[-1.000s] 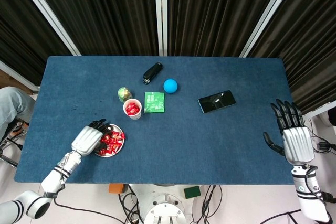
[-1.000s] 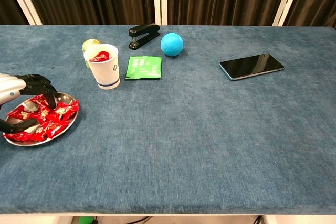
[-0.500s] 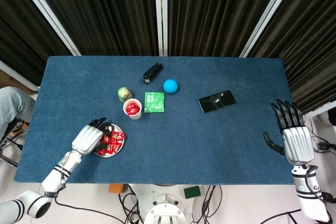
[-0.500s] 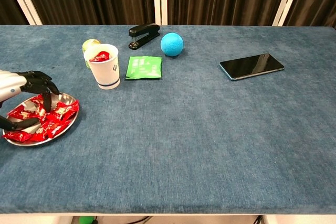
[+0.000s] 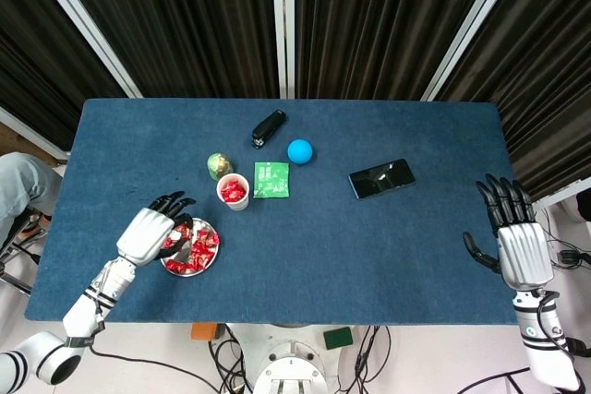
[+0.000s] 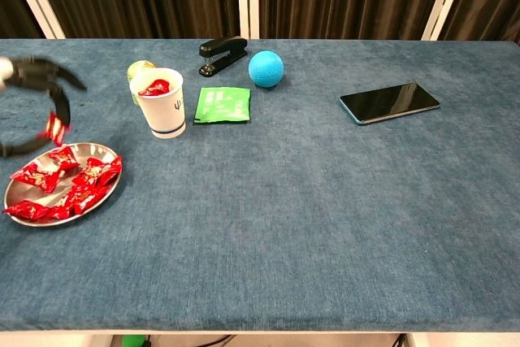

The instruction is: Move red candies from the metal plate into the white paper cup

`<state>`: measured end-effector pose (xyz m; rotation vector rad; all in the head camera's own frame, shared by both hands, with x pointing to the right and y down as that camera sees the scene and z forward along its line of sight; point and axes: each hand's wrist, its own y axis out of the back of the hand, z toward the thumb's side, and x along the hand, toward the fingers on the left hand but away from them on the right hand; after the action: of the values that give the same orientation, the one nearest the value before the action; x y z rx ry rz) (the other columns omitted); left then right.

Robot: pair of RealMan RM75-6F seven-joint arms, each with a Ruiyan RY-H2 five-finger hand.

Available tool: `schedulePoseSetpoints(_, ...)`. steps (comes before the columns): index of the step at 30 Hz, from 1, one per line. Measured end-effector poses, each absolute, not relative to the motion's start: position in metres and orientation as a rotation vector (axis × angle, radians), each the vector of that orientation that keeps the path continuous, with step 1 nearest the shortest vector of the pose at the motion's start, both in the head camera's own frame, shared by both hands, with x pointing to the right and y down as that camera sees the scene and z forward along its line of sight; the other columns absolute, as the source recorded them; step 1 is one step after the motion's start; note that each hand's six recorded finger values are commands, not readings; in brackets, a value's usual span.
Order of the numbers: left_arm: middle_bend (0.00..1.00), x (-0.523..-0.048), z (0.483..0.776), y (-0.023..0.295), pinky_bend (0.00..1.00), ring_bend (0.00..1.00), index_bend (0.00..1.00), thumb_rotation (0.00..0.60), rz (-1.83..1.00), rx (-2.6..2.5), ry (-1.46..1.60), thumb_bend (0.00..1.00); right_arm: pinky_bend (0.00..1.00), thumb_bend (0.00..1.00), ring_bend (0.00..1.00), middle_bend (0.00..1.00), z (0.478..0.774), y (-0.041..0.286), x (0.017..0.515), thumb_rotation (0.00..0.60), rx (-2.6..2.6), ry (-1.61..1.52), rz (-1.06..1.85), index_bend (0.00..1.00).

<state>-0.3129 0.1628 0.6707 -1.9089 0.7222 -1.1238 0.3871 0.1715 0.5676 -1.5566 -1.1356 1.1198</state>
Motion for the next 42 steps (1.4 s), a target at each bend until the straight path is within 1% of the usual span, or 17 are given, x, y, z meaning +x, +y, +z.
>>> schedulePoseSetpoints(4, 0.19, -0.294, 0.656, 0.137, 0.2, 0.08, 0.49, 0.6, -1.044, -1.919, 0.754, 0.35, 0.0, 0.32, 0.0, 0.0, 0.567, 0.172, 0.388, 0.6, -1.557, -1.139, 1.119, 0.0)
schedulePoseSetpoints(9, 0.19, -0.27, 0.654, 0.109, 0.2, 0.08, 0.49, 0.6, -0.994, -1.943, 0.777, 0.35, 0.0, 0.32, 0.0, 0.0, 0.565, 0.172, 0.388, 0.6, -1.555, -1.141, 1.112, 0.0)
schedulePoseSetpoints(12, 0.19, -0.26, 0.661, 0.097, 0.2, 0.08, 0.49, 0.6, -0.985, -1.965, 0.805, 0.35, 0.0, 0.32, 0.0, 0.0, 0.562, 0.171, 0.389, 0.6, -1.548, -1.144, 1.11, 0.0)
schedulePoseSetpoints(19, 0.19, -0.246, 0.69, 0.075, 0.2, 0.08, 0.49, 0.6, -1.018, -1.984, 0.805, 0.35, 0.0, 0.32, 0.0, 0.0, 0.559, 0.171, 0.394, 0.6, -1.539, -1.154, 1.115, 0.0)
schedulePoseSetpoints(25, 0.19, -0.238, 0.707, 0.067, 0.2, 0.08, 0.49, 0.6, -1.036, -2.001, 0.798, 0.35, 0.0, 0.32, 0.0, 0.0, 0.56, 0.17, 0.397, 0.6, -1.536, -1.158, 1.122, 0.0)
schedulePoseSetpoints(30, 0.19, -0.237, 0.713, 0.062, 0.2, 0.08, 0.48, 0.6, -1.044, -1.989, 0.79, 0.35, 0.0, 0.32, 0.0, 0.0, 0.559, 0.17, 0.397, 0.6, -1.532, -1.159, 1.121, 0.0)
schedulePoseSetpoints(33, 0.19, -0.238, 0.716, 0.062, 0.2, 0.08, 0.43, 0.6, -1.05, -1.989, 0.785, 0.35, 0.0, 0.32, 0.0, 0.0, 0.56, 0.17, 0.399, 0.6, -1.531, -1.16, 1.125, 0.0)
schedulePoseSetpoints(34, 0.19, -0.238, 0.717, 0.062, 0.2, 0.08, 0.4, 0.6, -1.051, -1.991, 0.783, 0.35, 0.0, 0.32, 0.0, 0.0, 0.56, 0.17, 0.399, 0.6, -1.532, -1.16, 1.126, 0.0)
schedulePoseSetpoints(40, 0.19, -0.243, 0.717, 0.064, 0.2, 0.08, 0.26, 0.6, -1.054, -1.985, 0.779, 0.35, 0.0, 0.32, 0.0, 0.0, 0.562, 0.17, 0.398, 0.6, -1.536, -1.157, 1.127, 0.0)
schedulePoseSetpoints(42, 0.19, -0.243, 0.716, 0.064, 0.2, 0.08, 0.24, 0.6, -1.05, -1.984, 0.781, 0.35, 0.0, 0.32, 0.0, 0.0, 0.562, 0.17, 0.398, 0.6, -1.536, -1.156, 1.126, 0.0)
